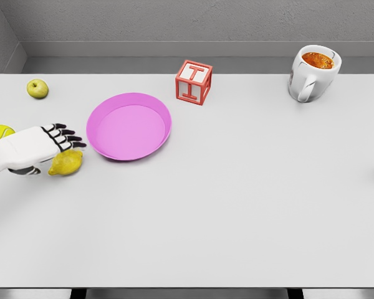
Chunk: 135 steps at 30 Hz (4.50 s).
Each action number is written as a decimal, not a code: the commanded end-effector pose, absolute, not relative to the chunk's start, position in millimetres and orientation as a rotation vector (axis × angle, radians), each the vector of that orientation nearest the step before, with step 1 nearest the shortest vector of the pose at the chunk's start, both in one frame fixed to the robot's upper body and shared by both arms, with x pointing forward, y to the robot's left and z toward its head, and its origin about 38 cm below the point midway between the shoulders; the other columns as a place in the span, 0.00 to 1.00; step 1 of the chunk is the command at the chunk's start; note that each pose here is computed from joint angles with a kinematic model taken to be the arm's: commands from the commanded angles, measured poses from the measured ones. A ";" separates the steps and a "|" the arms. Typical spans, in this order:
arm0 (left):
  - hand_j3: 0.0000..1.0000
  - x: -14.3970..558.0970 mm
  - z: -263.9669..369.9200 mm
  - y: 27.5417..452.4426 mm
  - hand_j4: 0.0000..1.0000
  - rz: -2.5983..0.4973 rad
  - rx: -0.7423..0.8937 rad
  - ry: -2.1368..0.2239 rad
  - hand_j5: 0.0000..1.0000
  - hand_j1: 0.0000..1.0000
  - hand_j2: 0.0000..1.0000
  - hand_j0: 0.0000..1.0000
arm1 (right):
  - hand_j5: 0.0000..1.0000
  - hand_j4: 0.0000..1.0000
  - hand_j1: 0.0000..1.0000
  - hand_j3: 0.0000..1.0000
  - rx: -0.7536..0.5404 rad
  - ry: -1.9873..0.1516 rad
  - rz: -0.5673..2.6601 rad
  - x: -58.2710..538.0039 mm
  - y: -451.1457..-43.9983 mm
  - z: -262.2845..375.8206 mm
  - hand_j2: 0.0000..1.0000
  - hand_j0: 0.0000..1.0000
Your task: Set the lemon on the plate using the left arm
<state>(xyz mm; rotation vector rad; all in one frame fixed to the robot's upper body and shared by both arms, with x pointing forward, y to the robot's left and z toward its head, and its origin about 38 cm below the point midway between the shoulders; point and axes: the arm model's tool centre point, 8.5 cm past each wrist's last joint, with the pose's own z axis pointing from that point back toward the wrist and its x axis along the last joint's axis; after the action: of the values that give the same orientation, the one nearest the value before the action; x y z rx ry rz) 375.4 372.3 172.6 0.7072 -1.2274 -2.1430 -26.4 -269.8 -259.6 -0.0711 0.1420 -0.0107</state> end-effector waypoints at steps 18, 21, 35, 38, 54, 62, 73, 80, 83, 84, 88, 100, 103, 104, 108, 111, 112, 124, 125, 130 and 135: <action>1.00 376.8 166.7 368.9 1.00 -2.160 0.723 -1.209 1.00 1.00 1.00 1.00 | 1.00 1.00 1.00 1.00 -0.071 0.142 -0.010 -26.5 -269.8 -259.6 1.00 1.00; 1.00 377.0 166.0 368.4 1.00 -2.158 0.721 -1.211 1.00 1.00 1.00 1.00 | 1.00 1.00 1.00 1.00 -0.071 0.142 -0.010 -26.5 -269.8 -259.6 1.00 1.00; 1.00 379.8 159.9 368.6 1.00 -2.124 0.715 -1.230 1.00 1.00 1.00 1.00 | 1.00 1.00 1.00 1.00 -0.071 0.142 -0.010 -26.5 -269.8 -259.6 1.00 1.00; 1.00 379.8 158.7 369.0 1.00 -2.130 0.718 -1.221 1.00 1.00 1.00 1.00 | 1.00 1.00 1.00 1.00 -0.071 0.144 -0.010 -27.5 -269.8 -259.5 1.00 1.00; 1.00 379.2 156.7 363.6 1.00 -2.137 0.714 -1.252 1.00 1.00 1.00 1.00 | 1.00 1.00 1.00 1.00 -0.071 0.142 -0.010 -26.5 -269.8 -259.6 1.00 1.00; 0.93 378.6 155.2 364.8 0.93 -2.139 0.710 -1.244 0.93 0.93 0.93 0.93 | 1.00 1.00 1.00 1.00 -0.071 0.142 -0.010 -26.5 -269.8 -259.6 1.00 1.00; 0.72 376.1 149.3 363.1 0.72 -2.157 0.687 -1.230 0.72 0.72 0.72 0.72 | 1.00 1.00 1.00 1.00 -0.071 0.142 -0.010 -26.5 -269.8 -259.6 1.00 1.00; 0.69 376.1 149.5 363.0 0.69 -2.155 0.686 -1.234 0.69 0.69 0.69 0.69 | 1.00 1.00 1.00 1.00 -0.071 0.142 -0.010 -26.5 -269.8 -259.6 1.00 1.00; 0.64 376.0 150.2 362.9 0.64 -2.154 0.686 -1.236 0.64 0.64 0.64 0.64 | 1.00 1.00 1.00 1.00 -0.071 0.142 -0.010 -26.5 -269.8 -259.6 1.00 1.00; 0.64 376.0 150.3 362.9 0.64 -2.153 0.685 -1.237 0.64 0.64 0.64 0.64 | 1.00 1.00 1.00 1.00 -0.071 0.144 -0.010 -27.5 -269.8 -259.5 1.00 1.00; 0.64 376.1 150.9 363.0 0.64 -2.148 0.684 -1.242 0.64 0.64 0.64 0.64 | 1.00 1.00 1.00 1.00 -0.071 0.142 -0.010 -26.5 -269.8 -259.6 1.00 1.00; 0.65 376.9 157.4 359.8 0.65 -2.130 0.681 -1.278 0.65 0.65 0.65 0.65 | 1.00 1.00 1.00 1.00 -0.071 0.142 -0.010 -26.5 -269.8 -259.6 1.00 1.00; 0.65 377.4 159.6 359.4 0.65 -2.128 0.685 -1.285 0.65 0.65 0.65 0.65 | 1.00 1.00 1.00 1.00 -0.071 0.142 -0.010 -26.5 -269.8 -259.6 1.00 1.00; 0.65 377.5 160.1 359.6 0.65 -2.125 0.685 -1.287 0.65 0.65 0.65 0.65 | 1.00 1.00 1.00 1.00 -0.071 0.144 -0.010 -27.5 -269.8 -259.5 1.00 1.00; 0.65 378.5 162.5 359.7 0.65 -2.120 0.687 -1.294 0.65 0.65 0.65 0.65 | 1.00 1.00 1.00 1.00 -0.071 0.142 -0.010 -26.5 -269.8 -259.6 1.00 1.00; 0.65 378.9 163.1 358.8 0.65 -2.120 0.688 -1.298 0.65 0.65 0.65 0.65 | 1.00 1.00 1.00 1.00 -0.071 0.142 -0.010 -26.5 -269.8 -259.6 1.00 1.00; 0.65 379.2 163.8 358.7 0.65 -2.119 0.689 -1.300 0.65 0.65 0.65 0.65 | 1.00 1.00 1.00 1.00 -0.071 0.142 -0.010 -26.5 -269.8 -259.6 1.00 1.00; 0.64 382.4 173.1 356.5 0.64 -2.106 0.699 -1.332 0.64 0.64 0.64 0.64 | 1.00 1.00 1.00 1.00 -0.071 0.142 -0.010 -26.5 -269.8 -259.6 1.00 1.00; 0.64 383.1 174.2 355.9 0.64 -2.104 0.700 -1.337 0.64 0.64 0.64 0.64 | 1.00 1.00 1.00 1.00 -0.071 0.142 -0.010 -26.5 -269.8 -259.6 1.00 1.00; 0.64 386.0 179.4 354.9 0.64 -2.099 0.709 -1.351 0.64 0.64 0.64 0.64 | 1.00 1.00 1.00 1.00 -0.071 0.142 -0.010 -26.5 -269.8 -259.6 1.00 1.00; 0.64 386.6 183.3 353.1 0.64 -2.093 0.709 -1.369 0.64 0.64 0.64 0.64 | 1.00 1.00 1.00 1.00 -0.071 0.144 -0.010 -27.5 -269.8 -259.5 1.00 1.00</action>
<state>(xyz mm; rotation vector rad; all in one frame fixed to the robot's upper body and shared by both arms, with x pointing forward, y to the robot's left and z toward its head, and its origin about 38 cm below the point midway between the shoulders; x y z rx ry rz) 386.8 353.9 181.7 0.7139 -1.3566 -2.1013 -27.3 -269.8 -259.6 -0.0711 0.1435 -0.0107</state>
